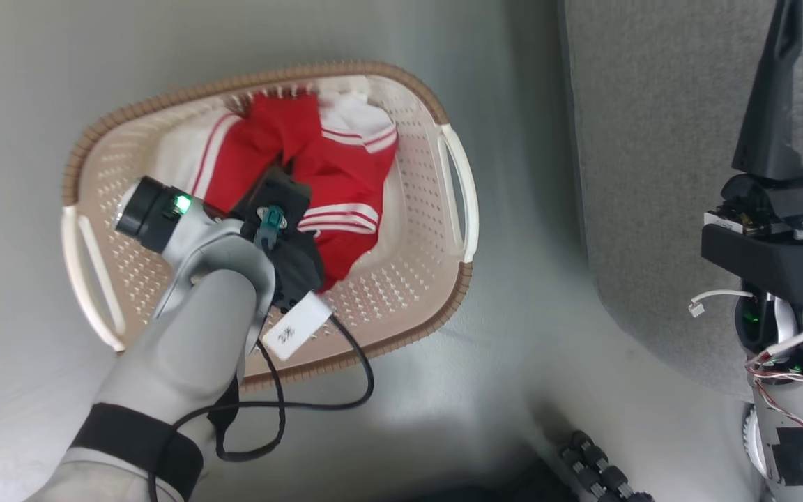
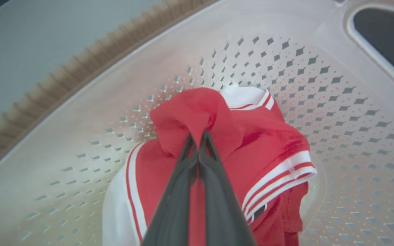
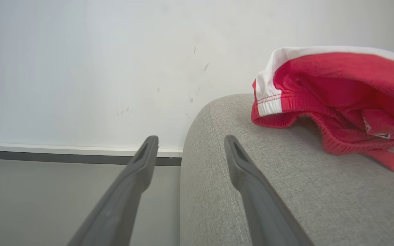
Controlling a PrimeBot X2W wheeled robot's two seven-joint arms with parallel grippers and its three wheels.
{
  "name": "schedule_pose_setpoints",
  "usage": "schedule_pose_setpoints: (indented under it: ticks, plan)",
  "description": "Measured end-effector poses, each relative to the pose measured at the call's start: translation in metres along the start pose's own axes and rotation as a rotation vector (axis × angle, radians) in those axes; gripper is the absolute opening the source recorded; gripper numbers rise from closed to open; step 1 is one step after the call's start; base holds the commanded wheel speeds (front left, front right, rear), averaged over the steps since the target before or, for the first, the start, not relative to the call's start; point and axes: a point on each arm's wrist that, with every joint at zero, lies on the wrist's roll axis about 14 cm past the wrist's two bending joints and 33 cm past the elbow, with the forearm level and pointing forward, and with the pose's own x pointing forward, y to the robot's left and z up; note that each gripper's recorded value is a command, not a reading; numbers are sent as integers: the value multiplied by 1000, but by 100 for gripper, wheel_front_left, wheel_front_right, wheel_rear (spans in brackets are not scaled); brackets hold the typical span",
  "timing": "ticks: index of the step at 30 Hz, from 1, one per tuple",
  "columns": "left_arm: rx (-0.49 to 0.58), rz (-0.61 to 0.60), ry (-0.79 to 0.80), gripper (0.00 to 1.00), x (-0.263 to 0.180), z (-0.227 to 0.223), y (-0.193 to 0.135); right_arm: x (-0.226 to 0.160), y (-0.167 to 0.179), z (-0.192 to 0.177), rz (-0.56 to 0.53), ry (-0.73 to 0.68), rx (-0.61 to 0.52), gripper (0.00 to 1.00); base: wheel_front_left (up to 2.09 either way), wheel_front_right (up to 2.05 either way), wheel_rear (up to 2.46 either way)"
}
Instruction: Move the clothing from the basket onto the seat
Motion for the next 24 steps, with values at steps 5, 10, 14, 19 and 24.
schedule_pose_setpoints:
  ticks: [5,10,14,19,24]
  plan:
    - [3,-18,-93,0,-15,31,0,0,1,13,10,-13,5,100,0,0,0]
    - [7,-27,-167,0,-35,61,1,0,1,31,21,-43,9,100,0,0,0]
    - [3,-17,-233,0,-53,88,7,1,0,47,26,-70,10,100,0,0,0]
    - [12,-15,-354,0,-80,135,8,2,7,68,45,-108,28,100,0,0,0]
    - [32,-12,-456,0,-110,175,8,-1,14,89,63,-141,48,100,0,0,0]
